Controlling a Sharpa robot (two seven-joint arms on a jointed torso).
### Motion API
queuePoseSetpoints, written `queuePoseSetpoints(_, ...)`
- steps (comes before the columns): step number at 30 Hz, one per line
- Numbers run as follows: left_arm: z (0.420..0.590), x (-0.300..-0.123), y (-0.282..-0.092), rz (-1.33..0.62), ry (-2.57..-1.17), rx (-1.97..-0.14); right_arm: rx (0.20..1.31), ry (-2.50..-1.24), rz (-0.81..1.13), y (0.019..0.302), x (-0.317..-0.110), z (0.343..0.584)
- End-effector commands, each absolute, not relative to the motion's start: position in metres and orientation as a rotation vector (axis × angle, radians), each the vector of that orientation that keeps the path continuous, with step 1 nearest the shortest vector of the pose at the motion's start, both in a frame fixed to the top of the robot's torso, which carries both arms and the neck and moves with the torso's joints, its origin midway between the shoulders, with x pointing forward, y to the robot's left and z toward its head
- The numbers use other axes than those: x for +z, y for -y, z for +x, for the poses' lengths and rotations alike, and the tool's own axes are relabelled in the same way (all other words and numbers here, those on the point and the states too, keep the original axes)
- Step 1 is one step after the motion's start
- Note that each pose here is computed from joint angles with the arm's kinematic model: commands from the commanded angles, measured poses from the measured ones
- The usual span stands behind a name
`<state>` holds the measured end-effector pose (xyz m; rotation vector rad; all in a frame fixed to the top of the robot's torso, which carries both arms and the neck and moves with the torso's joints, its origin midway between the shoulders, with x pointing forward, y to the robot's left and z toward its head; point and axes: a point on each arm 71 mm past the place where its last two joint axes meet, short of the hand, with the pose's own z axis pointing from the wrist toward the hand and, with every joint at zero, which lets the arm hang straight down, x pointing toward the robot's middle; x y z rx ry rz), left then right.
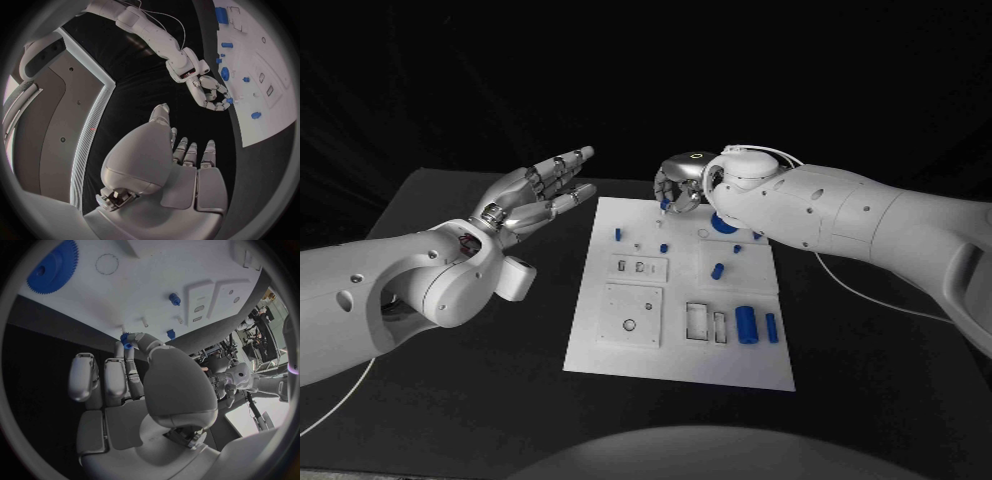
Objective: Assemble the parts on the task board
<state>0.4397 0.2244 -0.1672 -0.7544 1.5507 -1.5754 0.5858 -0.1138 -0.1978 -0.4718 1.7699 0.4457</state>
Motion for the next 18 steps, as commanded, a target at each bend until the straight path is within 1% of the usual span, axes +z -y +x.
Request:
queuePoseSetpoints(1,0.4400,-0.1646,-0.2233,-0.736,-1.534,-1.582,0.444,-1.782,-0.481,0.1122,-0.1997,0.5856)
queuePoseSetpoints(12,0.4403,-0.1655,-0.2246,-0.741,-1.543,-1.577,0.396,-1.780,-0.512,0.1152,-0.2019,0.5870)
queuePoseSetpoints(18,0.4395,-0.1655,-0.2251,-0.743,-1.547,-1.576,0.379,-1.789,-0.520,0.1159,-0.2069,0.5869)
